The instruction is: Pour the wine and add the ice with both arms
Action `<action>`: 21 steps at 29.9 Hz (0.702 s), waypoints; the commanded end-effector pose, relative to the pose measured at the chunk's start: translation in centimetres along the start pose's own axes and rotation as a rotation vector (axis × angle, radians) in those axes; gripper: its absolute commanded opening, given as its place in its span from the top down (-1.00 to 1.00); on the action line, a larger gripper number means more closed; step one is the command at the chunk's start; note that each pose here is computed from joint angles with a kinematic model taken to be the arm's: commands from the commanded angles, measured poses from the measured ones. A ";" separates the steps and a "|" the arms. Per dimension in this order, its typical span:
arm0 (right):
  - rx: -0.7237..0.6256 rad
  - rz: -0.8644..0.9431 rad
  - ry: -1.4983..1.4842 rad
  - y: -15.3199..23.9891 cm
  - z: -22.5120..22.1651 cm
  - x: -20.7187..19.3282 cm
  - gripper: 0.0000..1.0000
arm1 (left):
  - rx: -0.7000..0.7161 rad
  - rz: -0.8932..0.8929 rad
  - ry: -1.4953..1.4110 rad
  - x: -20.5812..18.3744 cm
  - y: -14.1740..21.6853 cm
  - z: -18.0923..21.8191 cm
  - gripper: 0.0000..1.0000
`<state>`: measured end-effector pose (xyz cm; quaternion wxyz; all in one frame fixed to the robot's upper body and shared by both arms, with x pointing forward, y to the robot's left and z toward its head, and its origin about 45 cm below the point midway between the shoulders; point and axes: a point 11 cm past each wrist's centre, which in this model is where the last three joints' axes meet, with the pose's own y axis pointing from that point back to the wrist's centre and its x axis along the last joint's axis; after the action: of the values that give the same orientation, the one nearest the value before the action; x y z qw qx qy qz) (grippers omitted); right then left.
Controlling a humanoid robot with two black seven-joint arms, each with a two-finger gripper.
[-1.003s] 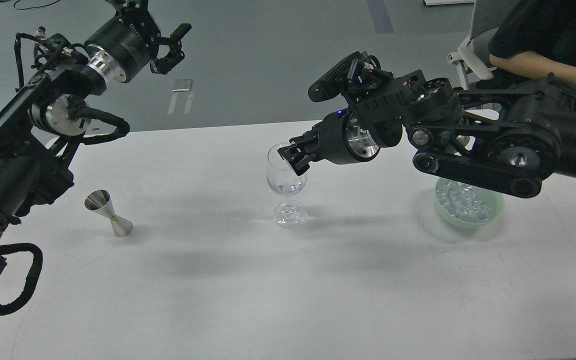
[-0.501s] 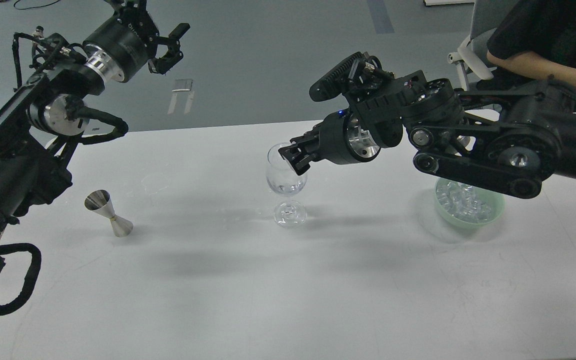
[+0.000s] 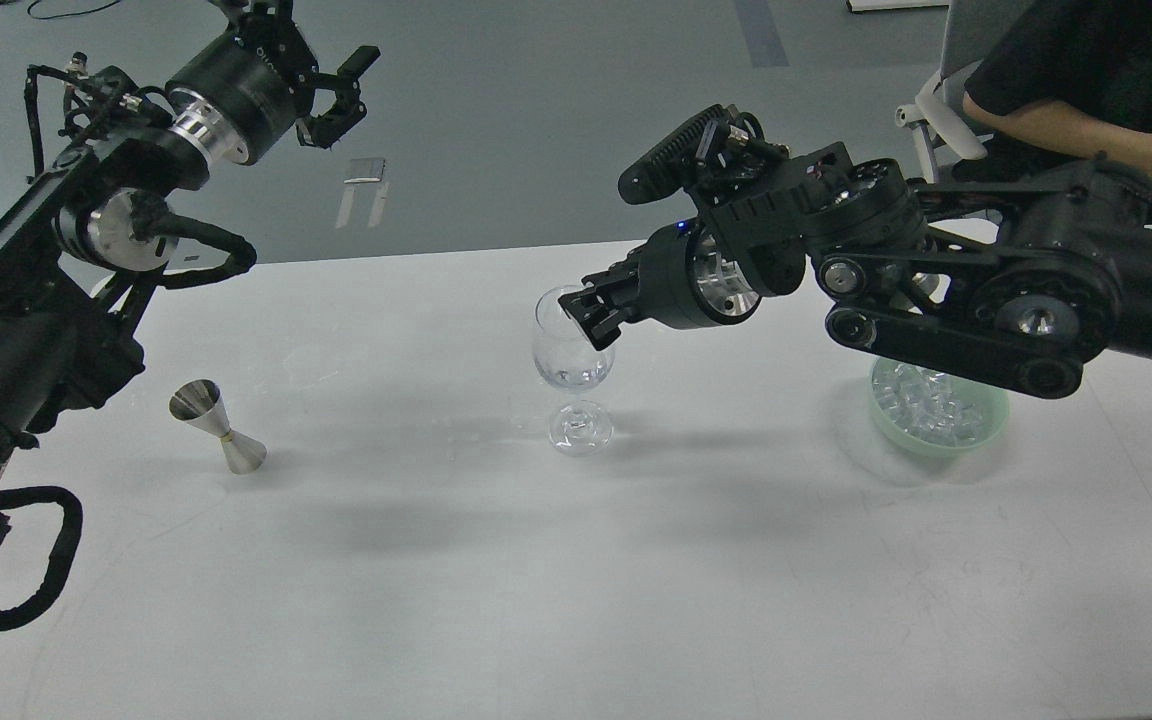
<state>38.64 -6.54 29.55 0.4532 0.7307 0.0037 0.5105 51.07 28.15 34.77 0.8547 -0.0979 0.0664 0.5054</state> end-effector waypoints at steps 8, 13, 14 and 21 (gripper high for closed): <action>0.000 -0.003 -0.004 -0.1 0.0 -0.2 1.00 | 0.001 -0.001 -0.001 0.0 0.0 0.0 -0.98; 0.000 -0.003 0.000 -0.1 0.0 -0.2 0.52 | -0.001 -0.005 0.000 0.0 0.1 0.0 -0.98; 0.000 -0.004 0.000 -0.1 0.0 -0.3 0.40 | -0.001 -0.005 0.000 0.0 0.1 0.0 -0.98; -0.003 -0.004 -0.004 -0.2 -0.1 -0.3 0.27 | -0.001 -0.005 0.000 0.0 0.1 0.0 -0.98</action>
<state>38.54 -6.52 29.16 0.4547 0.7311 0.0046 0.5087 51.03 28.17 34.82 0.8562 -0.0988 0.0656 0.5029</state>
